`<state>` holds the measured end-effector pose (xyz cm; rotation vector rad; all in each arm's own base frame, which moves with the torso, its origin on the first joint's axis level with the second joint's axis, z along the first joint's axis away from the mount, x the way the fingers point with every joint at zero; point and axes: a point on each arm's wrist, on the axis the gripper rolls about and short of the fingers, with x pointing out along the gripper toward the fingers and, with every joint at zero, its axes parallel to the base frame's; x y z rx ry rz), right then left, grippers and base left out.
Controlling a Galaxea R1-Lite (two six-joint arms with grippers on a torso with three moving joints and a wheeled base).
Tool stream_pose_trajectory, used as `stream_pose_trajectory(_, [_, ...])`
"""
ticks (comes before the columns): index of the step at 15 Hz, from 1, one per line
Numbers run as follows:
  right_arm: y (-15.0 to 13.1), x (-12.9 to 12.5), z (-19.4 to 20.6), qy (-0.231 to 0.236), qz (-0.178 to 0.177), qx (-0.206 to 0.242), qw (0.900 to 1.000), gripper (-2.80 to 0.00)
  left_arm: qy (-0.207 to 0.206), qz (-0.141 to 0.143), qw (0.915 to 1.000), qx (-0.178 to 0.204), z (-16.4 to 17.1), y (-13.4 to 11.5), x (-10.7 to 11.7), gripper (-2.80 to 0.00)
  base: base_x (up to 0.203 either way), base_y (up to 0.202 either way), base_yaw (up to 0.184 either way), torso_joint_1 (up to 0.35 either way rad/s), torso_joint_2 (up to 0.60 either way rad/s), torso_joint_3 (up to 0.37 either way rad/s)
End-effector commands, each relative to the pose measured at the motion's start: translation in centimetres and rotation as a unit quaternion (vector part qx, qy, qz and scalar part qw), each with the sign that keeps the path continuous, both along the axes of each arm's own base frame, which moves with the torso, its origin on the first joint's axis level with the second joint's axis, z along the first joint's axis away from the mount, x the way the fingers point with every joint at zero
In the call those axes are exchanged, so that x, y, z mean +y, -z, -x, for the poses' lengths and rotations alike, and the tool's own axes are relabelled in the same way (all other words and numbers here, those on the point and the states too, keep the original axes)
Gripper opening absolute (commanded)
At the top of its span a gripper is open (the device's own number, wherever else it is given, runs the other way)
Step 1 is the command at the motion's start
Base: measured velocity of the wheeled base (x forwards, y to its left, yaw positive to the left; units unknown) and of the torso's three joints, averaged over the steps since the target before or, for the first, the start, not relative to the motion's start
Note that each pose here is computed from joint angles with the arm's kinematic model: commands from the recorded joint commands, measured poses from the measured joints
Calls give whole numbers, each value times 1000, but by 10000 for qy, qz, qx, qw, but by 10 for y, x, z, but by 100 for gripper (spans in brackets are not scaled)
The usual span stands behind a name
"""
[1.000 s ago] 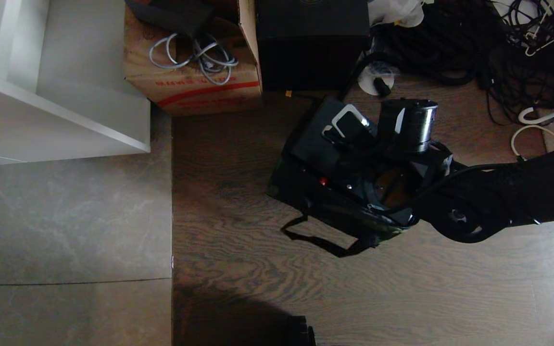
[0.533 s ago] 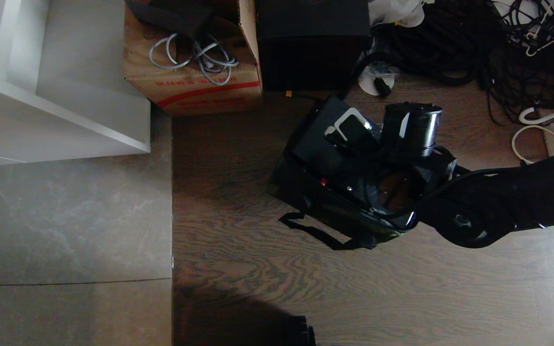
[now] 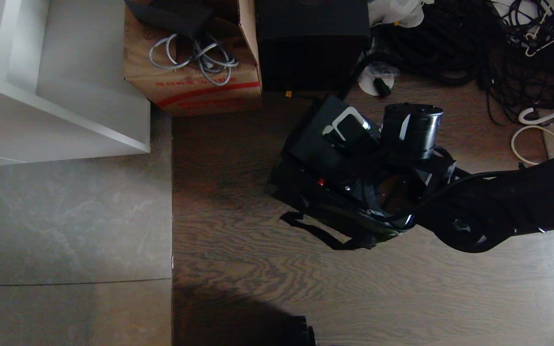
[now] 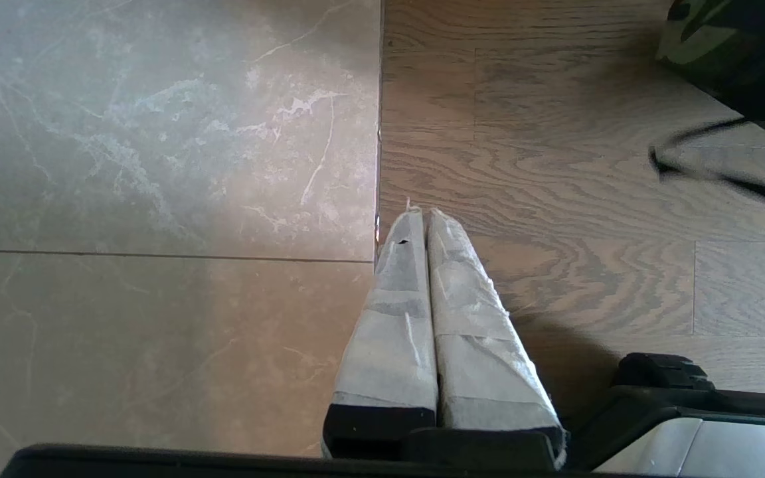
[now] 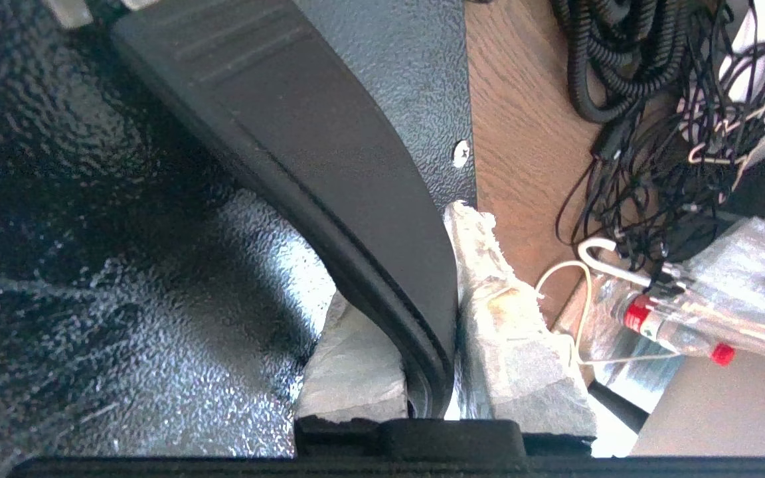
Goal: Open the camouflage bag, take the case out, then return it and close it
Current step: Lift the black box
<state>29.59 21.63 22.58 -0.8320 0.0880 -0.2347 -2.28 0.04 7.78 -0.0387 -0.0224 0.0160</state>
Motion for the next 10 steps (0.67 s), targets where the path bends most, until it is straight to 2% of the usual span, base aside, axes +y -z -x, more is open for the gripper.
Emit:
stream_pose_trajectory(1, [1, 2, 0, 36, 19, -1, 10000, -280, -2, 7, 10000, 49, -1, 3, 0, -280, 0, 0, 0, 0, 0, 0])
stream_pose_trajectory(8, [-1, 4, -3, 80, -9, -40, 10000, -280, 17, -158, 9999, 22, -1, 2, 0, -280, 0, 0, 0, 0, 0, 0])
stream_pose_trajectory(10, [-1, 5, -3, 83, -9, -40, 10000, -280, 179, -262, 9993, -180, 3, -11, -1, -280, 0, 0, 0, 0, 0, 0])
